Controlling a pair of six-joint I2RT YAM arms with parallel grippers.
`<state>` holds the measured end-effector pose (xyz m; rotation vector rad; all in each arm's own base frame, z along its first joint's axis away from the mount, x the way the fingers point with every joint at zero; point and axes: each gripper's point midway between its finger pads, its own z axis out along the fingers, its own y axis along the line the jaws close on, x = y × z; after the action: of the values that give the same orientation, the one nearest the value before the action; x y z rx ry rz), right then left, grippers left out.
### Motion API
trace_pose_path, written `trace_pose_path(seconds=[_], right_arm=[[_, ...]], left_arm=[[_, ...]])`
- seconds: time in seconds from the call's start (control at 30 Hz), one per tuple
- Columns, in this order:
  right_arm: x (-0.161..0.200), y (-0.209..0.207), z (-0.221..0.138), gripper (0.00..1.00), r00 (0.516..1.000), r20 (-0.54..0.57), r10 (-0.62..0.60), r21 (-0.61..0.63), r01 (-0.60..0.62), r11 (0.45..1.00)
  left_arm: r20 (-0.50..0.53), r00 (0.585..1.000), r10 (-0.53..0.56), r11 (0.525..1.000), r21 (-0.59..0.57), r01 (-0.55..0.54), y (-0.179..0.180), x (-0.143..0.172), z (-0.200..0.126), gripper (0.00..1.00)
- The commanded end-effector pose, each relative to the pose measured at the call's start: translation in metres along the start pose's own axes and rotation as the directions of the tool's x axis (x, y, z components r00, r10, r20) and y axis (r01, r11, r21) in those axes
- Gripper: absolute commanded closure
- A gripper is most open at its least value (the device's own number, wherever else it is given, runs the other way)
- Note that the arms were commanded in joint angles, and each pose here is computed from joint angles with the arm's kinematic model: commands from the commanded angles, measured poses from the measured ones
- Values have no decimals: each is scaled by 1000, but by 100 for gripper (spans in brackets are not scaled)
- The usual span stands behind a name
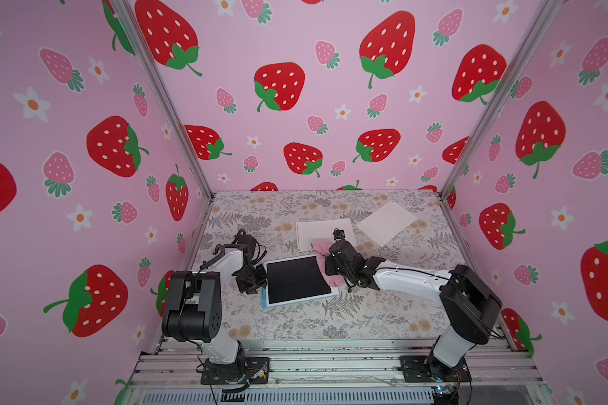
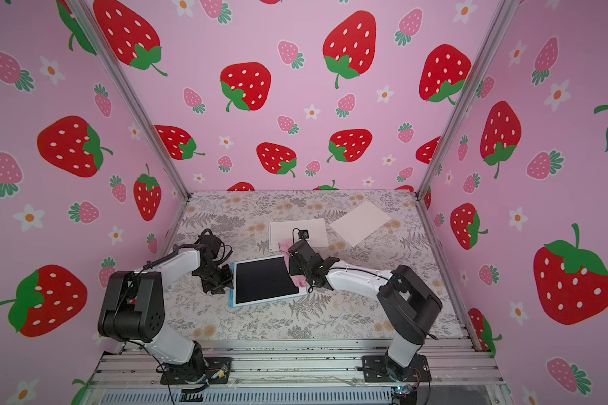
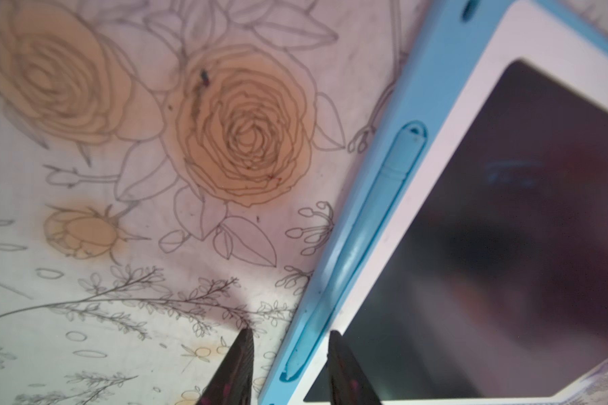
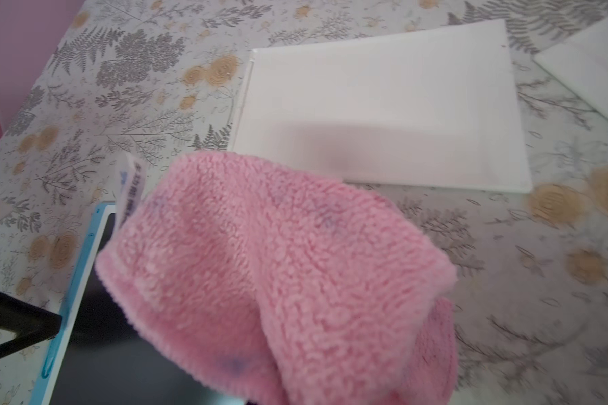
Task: Wipe the drawing tablet
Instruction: Wipe the dirt from the drawing tablet.
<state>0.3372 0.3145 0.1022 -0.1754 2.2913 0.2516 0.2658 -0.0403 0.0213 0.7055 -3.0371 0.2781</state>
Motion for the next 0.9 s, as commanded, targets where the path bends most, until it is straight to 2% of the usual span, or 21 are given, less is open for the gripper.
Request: trace_pose_path(seconds=[0.0,0.13,0.3,0.37,0.43,0.57,0.67,0.73,0.87], right_arm=[[-23,16,10,100,996,89,25,-32,-22,999],[-8,13,27,100,998,58,22,0,-22,1000],[11,-33,37,100,999,29,43,116,-46,992],[14,-34,40,100,1000,17,1,112,-3,994],[18,-17,47,100,998,-8,-55,60,56,997],[27,45,56,100,982,-10,-190,-54,189,980],[35,69,65,100,977,-21,-211,-80,209,975],[40,60,73,100,980,-41,-197,-36,195,980],[47,-12,84,100,991,-108,-82,103,93,990]], left_arm=[[26,999,33,999,-14,-33,-1,-12,-1,67],[-10,1000,25,1000,-17,-25,0,-9,8,69],[-41,999,-20,1000,-13,20,-1,-7,16,69],[-49,998,-30,999,-18,29,-1,-6,18,68],[-53,998,-27,1000,-17,26,-2,-5,19,68],[-79,996,-32,999,-30,30,0,-2,27,69],[-87,996,-37,998,-57,32,2,-2,29,70],[-95,994,-44,996,-78,36,4,-2,29,71],[-124,990,-63,994,-98,51,4,0,30,73]])
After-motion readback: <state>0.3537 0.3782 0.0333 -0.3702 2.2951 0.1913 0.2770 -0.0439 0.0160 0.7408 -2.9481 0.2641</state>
